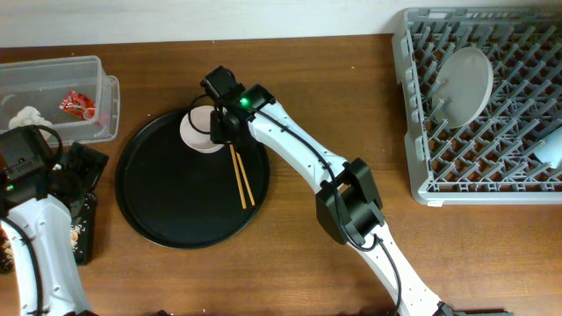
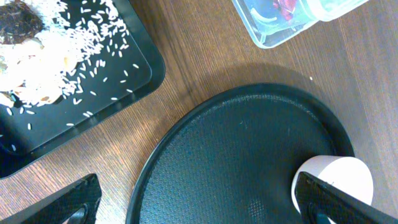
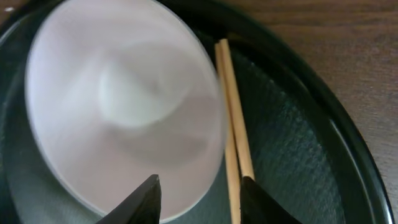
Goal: Sort waste into correct bins and load items into the dishwasher rack
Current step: 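Reach the right gripper to the white bowl and grasp its rim, then carry the white bowl to the rack and release it with the right gripper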
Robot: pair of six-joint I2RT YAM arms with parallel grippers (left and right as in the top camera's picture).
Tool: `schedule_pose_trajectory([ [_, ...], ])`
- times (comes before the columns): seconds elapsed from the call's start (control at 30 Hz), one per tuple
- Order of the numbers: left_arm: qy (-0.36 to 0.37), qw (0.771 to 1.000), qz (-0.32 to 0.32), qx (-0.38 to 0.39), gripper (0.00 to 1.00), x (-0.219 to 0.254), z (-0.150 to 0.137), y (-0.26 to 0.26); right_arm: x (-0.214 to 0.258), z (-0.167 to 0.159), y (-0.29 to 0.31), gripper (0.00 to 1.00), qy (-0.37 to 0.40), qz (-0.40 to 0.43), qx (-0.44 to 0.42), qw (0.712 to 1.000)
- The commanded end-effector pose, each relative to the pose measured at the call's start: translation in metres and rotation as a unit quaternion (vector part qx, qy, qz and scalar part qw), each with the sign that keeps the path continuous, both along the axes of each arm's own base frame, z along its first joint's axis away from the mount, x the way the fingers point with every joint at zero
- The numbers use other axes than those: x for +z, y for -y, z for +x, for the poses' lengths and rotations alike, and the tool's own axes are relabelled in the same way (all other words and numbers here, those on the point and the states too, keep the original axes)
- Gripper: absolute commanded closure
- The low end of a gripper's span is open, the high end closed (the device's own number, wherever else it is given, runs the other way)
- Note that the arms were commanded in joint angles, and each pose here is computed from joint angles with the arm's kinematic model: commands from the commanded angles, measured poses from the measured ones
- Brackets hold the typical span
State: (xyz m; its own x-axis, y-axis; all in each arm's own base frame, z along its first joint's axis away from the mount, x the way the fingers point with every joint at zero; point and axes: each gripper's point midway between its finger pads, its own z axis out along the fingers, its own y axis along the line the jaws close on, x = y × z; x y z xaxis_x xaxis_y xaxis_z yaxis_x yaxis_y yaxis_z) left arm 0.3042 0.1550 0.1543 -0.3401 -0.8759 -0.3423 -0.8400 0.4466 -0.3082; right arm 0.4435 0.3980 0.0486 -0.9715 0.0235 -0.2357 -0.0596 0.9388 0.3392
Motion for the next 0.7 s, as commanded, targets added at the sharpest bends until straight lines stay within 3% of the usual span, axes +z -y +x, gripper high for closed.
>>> schedule_pose_trajectory([
  [0.0,0.01,1.0,0.003,0.006,0.01,0.007,0.0,-0.001,-0.013,-0.002,0.001,0.62,0.0,-0.015,-0.01,1.0],
  [0.1,0.01,1.0,0.003,0.006,0.01,0.007,0.0,-0.001,-0.009,0.001,-0.008,0.71,0.005,0.007,-0.005,1.0],
  [0.17,0.01,1.0,0.003,0.006,0.01,0.007,0.0,-0.001,-0.008,0.003,-0.008,0.96,0.007,0.009,-0.006,1.0],
  [0.3,0.01,1.0,0.003,0.006,0.01,0.007,0.0,-0.001,0.014,0.012,-0.001,0.96,0.006,0.039,-0.007,0.999],
  [0.47,0.01,1.0,0.003,0.006,0.01,0.007,0.0,-0.001,0.114,0.05,0.055,0.96,0.064,0.1,-0.027,0.993],
  [0.57,0.01,1.0,0.003,0.006,0.01,0.007,0.0,-0.001,0.209,0.073,0.127,0.96,0.153,0.138,-0.02,0.978],
  [0.67,0.01,1.0,0.003,0.006,0.01,0.007,0.0,-0.001,0.299,0.092,0.252,0.96,0.288,0.095,-0.052,0.952],
])
